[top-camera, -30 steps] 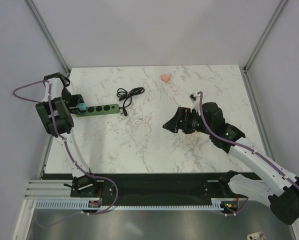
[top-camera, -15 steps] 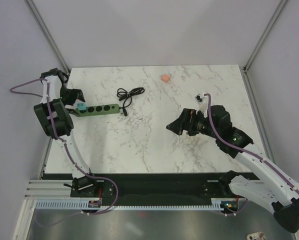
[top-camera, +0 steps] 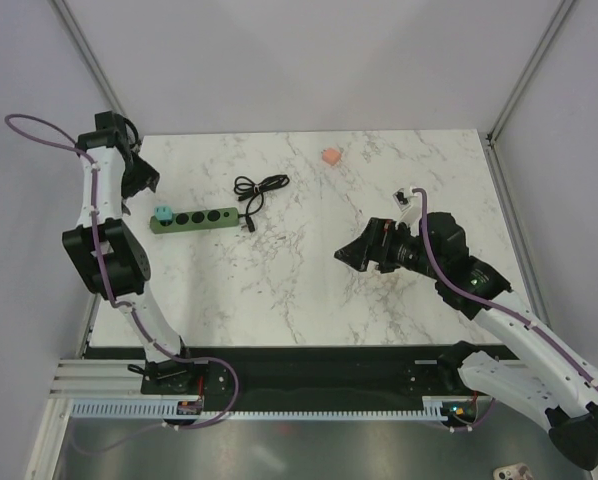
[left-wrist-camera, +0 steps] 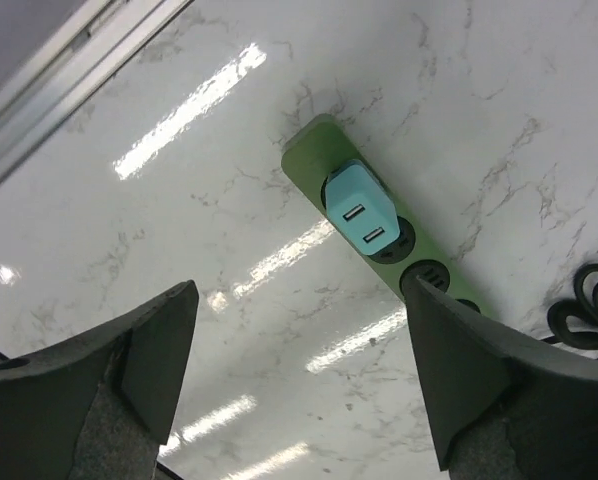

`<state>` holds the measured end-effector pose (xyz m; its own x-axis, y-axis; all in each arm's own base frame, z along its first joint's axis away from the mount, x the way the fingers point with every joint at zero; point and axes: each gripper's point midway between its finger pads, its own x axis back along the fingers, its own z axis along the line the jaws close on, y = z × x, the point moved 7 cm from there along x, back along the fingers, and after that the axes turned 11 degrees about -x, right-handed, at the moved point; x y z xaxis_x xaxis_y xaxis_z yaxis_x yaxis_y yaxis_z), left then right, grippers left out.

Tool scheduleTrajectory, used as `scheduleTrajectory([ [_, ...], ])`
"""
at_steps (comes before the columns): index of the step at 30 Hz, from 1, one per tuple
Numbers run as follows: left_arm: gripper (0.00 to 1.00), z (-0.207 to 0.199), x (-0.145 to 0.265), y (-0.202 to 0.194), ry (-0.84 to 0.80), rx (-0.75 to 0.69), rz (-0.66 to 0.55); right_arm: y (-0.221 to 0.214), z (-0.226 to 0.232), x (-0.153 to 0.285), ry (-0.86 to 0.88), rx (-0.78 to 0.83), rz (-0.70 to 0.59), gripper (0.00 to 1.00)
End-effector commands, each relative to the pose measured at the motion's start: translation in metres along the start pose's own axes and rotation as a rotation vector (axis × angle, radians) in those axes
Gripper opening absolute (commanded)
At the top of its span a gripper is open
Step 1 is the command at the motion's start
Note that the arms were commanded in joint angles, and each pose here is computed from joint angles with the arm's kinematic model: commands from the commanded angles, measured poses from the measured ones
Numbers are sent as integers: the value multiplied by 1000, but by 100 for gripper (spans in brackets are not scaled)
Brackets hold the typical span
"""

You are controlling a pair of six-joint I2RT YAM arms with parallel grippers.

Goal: Insert the plug

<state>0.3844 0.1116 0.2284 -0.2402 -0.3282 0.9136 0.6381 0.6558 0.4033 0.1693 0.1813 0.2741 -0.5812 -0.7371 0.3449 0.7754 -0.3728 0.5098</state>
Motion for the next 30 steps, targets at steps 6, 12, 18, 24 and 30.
scheduleTrajectory([
  [6, 83, -34, 29, -9, -333, -547, -331, -1, 0, 3, 10, 7, -10, 98],
  [12, 77, -42, 3, -11, -340, -653, -289, -2, -3, 1, 3, 11, -6, 98],
  [18, 76, -42, -11, -12, -318, -686, -276, -1, -6, -2, -14, 37, -6, 98],
  [24, 74, -33, -22, -17, -245, -699, -270, 0, -8, -7, -26, 54, 8, 98],
  [30, 70, -27, -38, -30, -216, -710, -231, 0, -8, -8, -25, 56, 9, 98],
])
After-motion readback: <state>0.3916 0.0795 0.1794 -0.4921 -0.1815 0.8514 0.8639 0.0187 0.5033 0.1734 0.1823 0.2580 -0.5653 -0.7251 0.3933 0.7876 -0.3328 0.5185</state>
